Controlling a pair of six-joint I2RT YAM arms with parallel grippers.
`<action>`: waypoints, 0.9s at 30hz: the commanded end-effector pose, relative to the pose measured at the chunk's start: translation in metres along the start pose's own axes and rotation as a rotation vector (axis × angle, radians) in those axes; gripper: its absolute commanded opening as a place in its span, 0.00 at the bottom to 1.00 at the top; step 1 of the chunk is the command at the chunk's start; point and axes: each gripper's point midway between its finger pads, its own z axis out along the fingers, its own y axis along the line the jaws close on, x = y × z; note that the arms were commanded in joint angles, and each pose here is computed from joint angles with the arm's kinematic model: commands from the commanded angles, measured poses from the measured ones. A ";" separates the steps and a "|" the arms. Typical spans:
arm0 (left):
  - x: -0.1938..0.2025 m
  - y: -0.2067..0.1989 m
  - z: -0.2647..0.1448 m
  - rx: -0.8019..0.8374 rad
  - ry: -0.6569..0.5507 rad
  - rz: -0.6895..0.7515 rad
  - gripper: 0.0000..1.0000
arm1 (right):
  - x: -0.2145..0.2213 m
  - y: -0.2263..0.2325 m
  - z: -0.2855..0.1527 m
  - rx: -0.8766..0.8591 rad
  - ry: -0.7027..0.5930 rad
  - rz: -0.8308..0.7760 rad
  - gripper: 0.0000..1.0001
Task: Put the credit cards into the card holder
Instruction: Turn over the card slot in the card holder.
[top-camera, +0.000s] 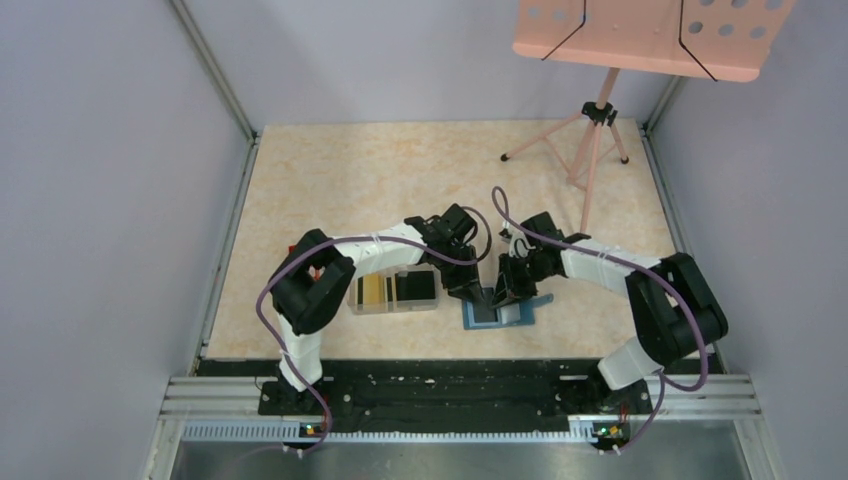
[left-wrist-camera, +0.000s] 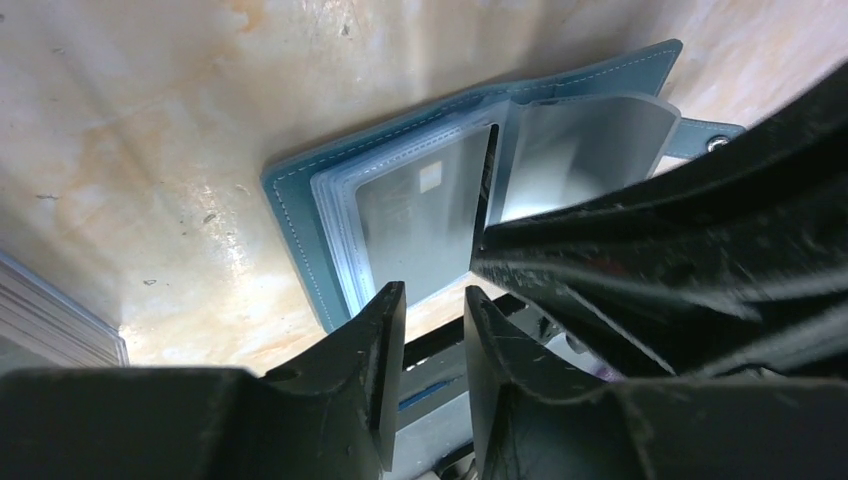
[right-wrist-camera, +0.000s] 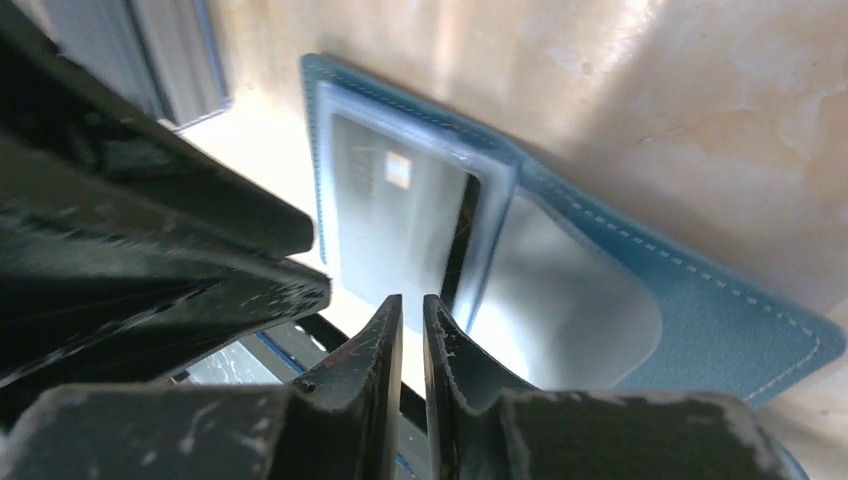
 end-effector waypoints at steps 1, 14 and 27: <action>-0.003 0.003 0.001 -0.017 -0.009 0.001 0.36 | 0.002 -0.010 0.016 0.017 0.026 -0.011 0.08; -0.001 0.024 0.011 -0.099 0.010 -0.006 0.42 | 0.010 -0.023 0.024 0.064 0.062 0.026 0.00; -0.002 0.010 0.013 -0.054 0.010 0.022 0.37 | 0.005 -0.011 0.017 0.024 0.045 0.012 0.00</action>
